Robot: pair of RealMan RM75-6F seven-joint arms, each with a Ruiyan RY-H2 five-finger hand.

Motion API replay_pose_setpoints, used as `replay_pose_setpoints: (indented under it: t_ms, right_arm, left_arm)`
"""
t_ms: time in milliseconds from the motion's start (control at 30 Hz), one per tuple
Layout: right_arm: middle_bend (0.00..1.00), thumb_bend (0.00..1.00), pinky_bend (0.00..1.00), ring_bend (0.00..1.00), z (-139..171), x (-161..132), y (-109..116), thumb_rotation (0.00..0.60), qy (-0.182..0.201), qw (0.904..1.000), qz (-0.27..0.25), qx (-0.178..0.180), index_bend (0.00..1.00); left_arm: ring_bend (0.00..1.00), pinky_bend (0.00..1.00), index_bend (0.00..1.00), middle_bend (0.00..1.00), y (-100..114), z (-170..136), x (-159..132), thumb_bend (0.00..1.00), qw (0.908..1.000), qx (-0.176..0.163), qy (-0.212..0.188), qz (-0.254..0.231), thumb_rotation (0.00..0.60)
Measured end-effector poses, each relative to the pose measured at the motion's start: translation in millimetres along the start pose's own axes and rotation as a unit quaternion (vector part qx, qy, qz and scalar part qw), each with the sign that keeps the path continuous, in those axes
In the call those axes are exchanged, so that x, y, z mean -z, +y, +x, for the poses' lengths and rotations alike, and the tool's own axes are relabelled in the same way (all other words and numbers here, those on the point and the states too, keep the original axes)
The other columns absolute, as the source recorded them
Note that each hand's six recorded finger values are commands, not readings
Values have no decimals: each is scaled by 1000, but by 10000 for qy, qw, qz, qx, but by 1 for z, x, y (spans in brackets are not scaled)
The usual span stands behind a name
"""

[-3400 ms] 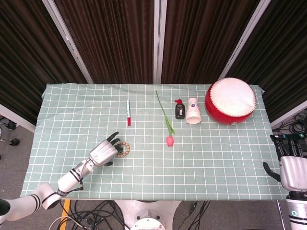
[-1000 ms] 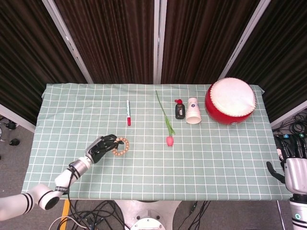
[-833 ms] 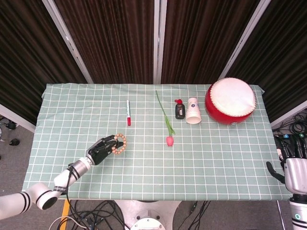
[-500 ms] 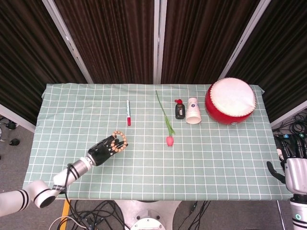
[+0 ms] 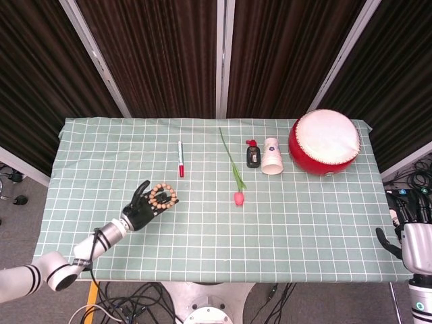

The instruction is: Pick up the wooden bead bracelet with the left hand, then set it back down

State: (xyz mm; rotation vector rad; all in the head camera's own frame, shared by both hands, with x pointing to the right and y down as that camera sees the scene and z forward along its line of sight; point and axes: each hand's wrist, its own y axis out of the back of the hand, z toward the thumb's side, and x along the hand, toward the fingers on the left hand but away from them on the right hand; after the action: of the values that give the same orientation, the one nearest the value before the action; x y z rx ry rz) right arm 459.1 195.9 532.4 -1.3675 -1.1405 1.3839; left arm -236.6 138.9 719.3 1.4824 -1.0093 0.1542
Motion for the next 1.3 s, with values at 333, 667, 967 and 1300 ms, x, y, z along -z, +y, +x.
replay_pose_setpoints:
  t_ms: [333, 667, 967, 1300]
  right_arm:
    - [268, 180, 34, 0, -1, -1, 1, 600, 35, 10000, -8, 15, 172]
    - [271, 181, 33, 0, 1, 0, 0, 600, 32, 10000, -38, 0, 177]
    - [273, 177, 34, 0, 2, 2, 1, 600, 19, 10000, -35, 20, 184]
    - [276, 176, 33, 0, 4, 3, 1, 600, 8, 10000, -55, 13, 189]
  left_arm:
    - [236, 64, 504, 646, 13, -1, 1, 418, 9983, -480, 78, 311, 541]
    - [237, 63, 530, 670, 22, -2, -1, 463, 9939, -860, -22, 691, 550]
    - [274, 69, 606, 714, 26, -3, 0, 438, 9871, -967, -134, 1270, 511]
    - [289, 72, 635, 738, 26, -2, 3, 458, 9677, -1114, -374, 2229, 519]
